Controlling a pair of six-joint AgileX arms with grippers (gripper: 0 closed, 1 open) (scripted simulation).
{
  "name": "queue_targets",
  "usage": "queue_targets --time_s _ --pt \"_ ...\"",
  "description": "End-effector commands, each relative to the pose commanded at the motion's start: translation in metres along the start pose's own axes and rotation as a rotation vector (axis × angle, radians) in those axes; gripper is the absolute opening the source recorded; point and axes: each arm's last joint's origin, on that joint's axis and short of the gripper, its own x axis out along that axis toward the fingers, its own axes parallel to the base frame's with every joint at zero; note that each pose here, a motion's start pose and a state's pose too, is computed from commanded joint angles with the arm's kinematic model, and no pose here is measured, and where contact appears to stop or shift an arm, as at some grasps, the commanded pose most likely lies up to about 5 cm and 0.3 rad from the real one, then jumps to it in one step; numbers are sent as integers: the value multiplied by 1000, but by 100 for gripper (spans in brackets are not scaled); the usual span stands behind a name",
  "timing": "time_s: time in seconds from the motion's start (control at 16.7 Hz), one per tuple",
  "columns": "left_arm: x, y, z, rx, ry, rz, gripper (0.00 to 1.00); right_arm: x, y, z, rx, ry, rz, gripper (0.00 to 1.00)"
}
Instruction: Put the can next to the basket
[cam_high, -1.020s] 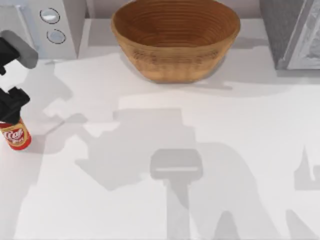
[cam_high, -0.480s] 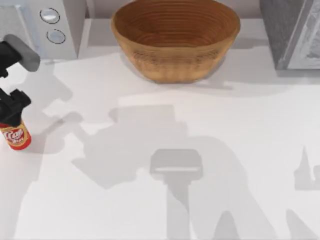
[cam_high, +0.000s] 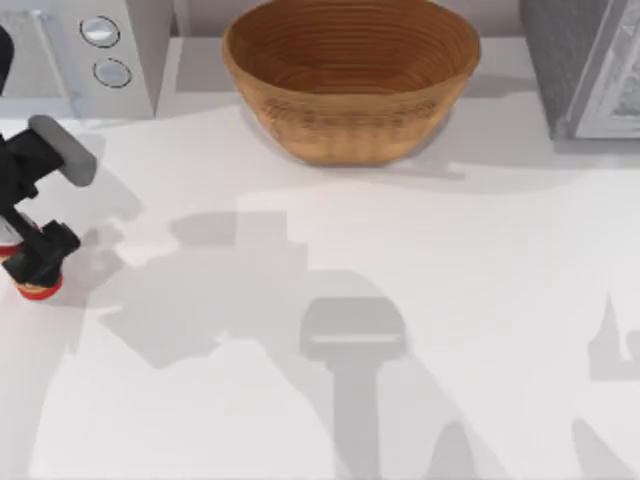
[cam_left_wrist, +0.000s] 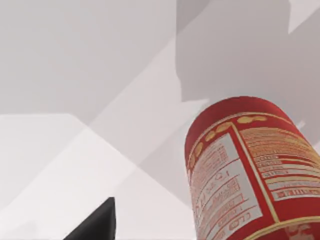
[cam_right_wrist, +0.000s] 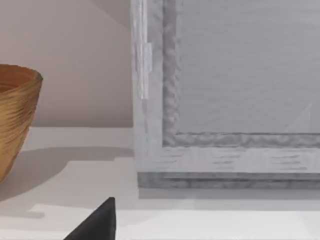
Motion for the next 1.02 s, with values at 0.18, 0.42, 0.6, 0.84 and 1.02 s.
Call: queue_targets --time_s 0.18,0.42,0.6,0.84,1.02 --pt "0 0 0 0 0 0 100 0 0 0 0 0 0 100" --pt "0 0 0 0 0 0 70 0 0 0 0 0 0 100" --pt "0 0 0 0 0 0 47 0 0 0 0 0 0 100" --pt "0 0 0 0 0 0 17 0 0 0 0 0 0 100" --pt "0 0 0 0 0 0 0 0 0 0 0 0 0 100"
